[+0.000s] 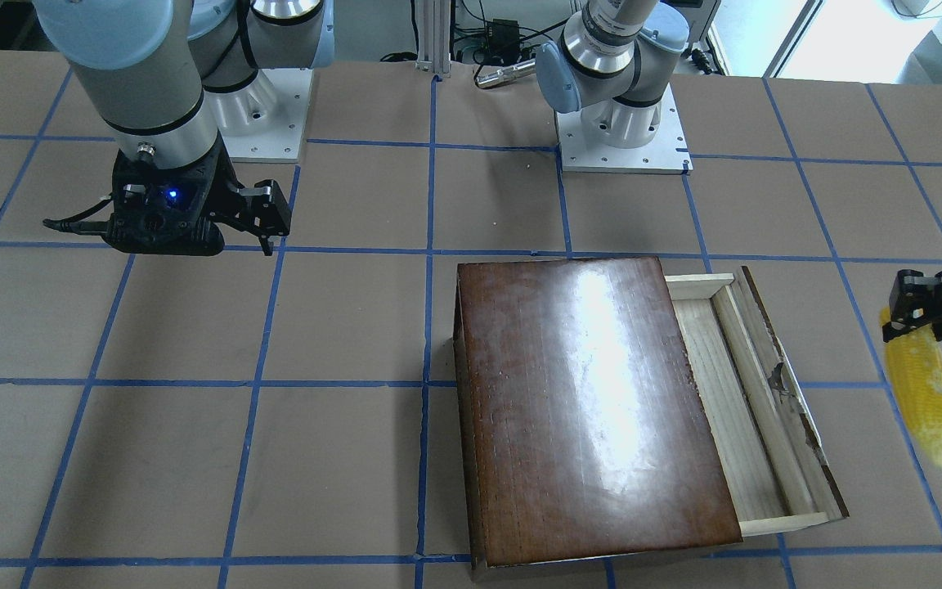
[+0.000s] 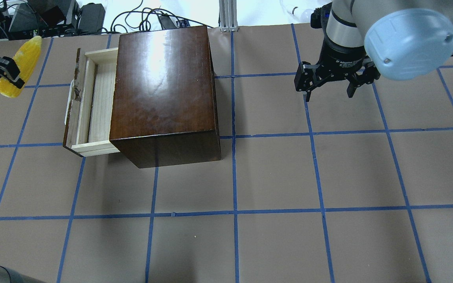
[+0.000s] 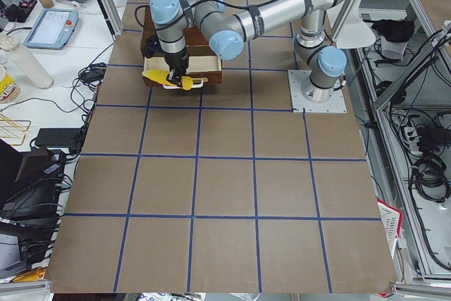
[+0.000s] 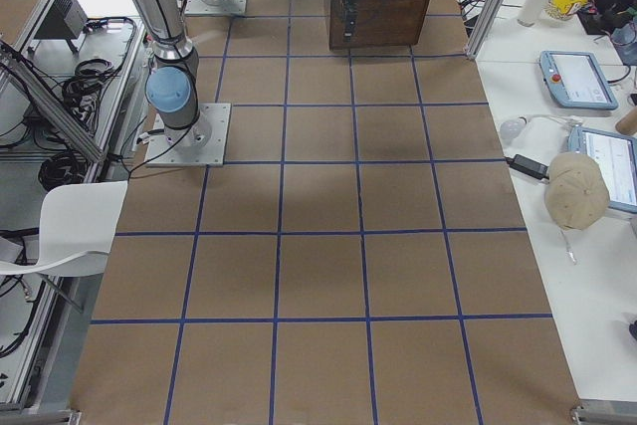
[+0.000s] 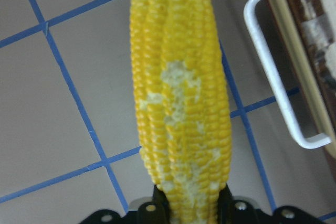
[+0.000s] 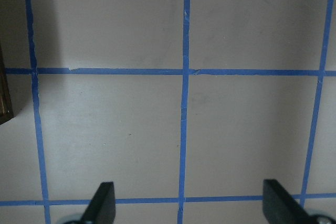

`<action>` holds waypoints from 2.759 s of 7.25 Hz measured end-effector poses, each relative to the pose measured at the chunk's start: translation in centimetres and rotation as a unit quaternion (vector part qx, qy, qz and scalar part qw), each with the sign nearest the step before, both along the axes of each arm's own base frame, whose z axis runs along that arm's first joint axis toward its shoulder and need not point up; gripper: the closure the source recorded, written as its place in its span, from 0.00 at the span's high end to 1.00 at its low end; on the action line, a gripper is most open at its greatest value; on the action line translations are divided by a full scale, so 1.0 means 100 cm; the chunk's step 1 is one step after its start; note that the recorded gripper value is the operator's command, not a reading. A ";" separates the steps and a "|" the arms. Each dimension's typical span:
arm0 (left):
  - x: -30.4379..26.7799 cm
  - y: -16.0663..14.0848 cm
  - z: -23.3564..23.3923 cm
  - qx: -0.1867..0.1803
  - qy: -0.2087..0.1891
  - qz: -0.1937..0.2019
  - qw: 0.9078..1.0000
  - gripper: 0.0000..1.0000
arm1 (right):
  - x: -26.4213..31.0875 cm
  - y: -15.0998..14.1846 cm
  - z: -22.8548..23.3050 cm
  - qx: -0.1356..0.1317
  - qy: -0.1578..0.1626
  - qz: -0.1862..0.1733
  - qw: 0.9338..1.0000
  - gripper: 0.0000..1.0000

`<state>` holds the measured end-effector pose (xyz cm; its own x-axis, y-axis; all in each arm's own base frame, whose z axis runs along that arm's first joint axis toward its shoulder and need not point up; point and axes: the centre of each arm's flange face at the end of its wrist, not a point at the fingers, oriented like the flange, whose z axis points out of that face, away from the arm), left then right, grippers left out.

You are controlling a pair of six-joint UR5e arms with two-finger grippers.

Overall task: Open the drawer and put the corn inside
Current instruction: 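Carry the corn over the open drawer and lower it inside, then open the left gripper and raise it away from the corn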

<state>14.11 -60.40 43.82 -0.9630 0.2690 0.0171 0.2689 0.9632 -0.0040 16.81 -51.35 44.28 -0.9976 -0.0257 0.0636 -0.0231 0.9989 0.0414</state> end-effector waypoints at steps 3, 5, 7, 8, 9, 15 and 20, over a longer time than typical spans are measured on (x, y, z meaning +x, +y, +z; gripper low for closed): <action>-0.082 -0.006 -0.006 0.010 0.031 0.049 0.998 0.00 | 0.000 0.000 0.000 0.000 0.000 0.000 1.000 1.00; -0.107 -0.002 -0.033 0.038 0.041 0.051 0.997 0.00 | 0.000 0.000 0.000 -0.001 0.000 0.000 1.000 1.00; -0.116 0.001 -0.059 0.061 0.053 0.074 0.994 0.00 | 0.000 0.000 0.000 0.000 0.001 0.000 1.000 1.00; -0.118 0.002 -0.069 0.070 0.056 0.080 0.993 0.00 | 0.000 0.000 0.000 0.000 0.001 0.000 1.000 1.00; -0.119 0.002 -0.078 0.078 0.058 0.085 0.992 0.00 | 0.000 0.000 0.000 0.000 0.001 0.000 1.000 1.00; -0.118 -0.014 -0.116 0.087 0.072 0.114 0.987 1.00 | 0.000 0.000 0.000 -0.001 0.001 0.000 1.000 1.00; -0.122 -0.010 -0.086 0.070 0.066 0.110 0.989 1.00 | 0.000 0.000 0.001 -0.001 0.001 0.000 1.000 1.00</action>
<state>1.91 -61.44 35.26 -0.9849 0.0384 0.1691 0.0580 0.9920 0.1121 16.78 -51.33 44.34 -0.9974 -0.0258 0.0666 -0.0232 0.9989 0.0397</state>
